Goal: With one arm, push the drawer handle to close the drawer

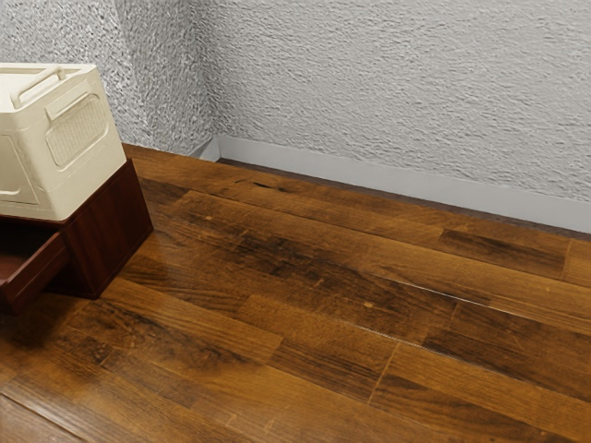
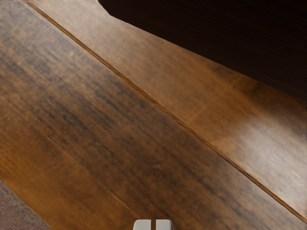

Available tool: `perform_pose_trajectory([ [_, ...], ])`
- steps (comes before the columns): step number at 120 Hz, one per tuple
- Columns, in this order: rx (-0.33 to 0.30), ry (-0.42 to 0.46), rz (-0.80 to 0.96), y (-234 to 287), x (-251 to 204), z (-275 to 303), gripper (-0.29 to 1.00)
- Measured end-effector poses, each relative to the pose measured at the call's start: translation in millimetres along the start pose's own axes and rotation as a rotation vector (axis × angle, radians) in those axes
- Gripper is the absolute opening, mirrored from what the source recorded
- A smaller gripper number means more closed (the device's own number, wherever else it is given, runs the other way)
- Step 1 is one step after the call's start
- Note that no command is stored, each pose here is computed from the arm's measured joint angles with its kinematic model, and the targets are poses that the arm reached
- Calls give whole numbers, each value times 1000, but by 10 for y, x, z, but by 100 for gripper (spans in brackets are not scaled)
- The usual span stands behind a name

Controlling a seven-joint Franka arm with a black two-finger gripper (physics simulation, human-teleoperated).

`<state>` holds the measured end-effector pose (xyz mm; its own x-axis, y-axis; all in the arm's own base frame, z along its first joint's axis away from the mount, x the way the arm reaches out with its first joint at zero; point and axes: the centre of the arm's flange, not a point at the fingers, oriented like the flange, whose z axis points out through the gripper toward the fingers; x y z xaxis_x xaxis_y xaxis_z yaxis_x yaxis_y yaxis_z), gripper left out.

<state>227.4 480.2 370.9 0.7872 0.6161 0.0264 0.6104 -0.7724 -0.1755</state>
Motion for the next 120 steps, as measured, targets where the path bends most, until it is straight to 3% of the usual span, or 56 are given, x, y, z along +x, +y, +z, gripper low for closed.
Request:
perform_pose_trajectory([
  [53, 6, 45, 207, 602, 357, -75, -8],
  [120, 8, 100, 346, 1023, 548, -312, -8],
])
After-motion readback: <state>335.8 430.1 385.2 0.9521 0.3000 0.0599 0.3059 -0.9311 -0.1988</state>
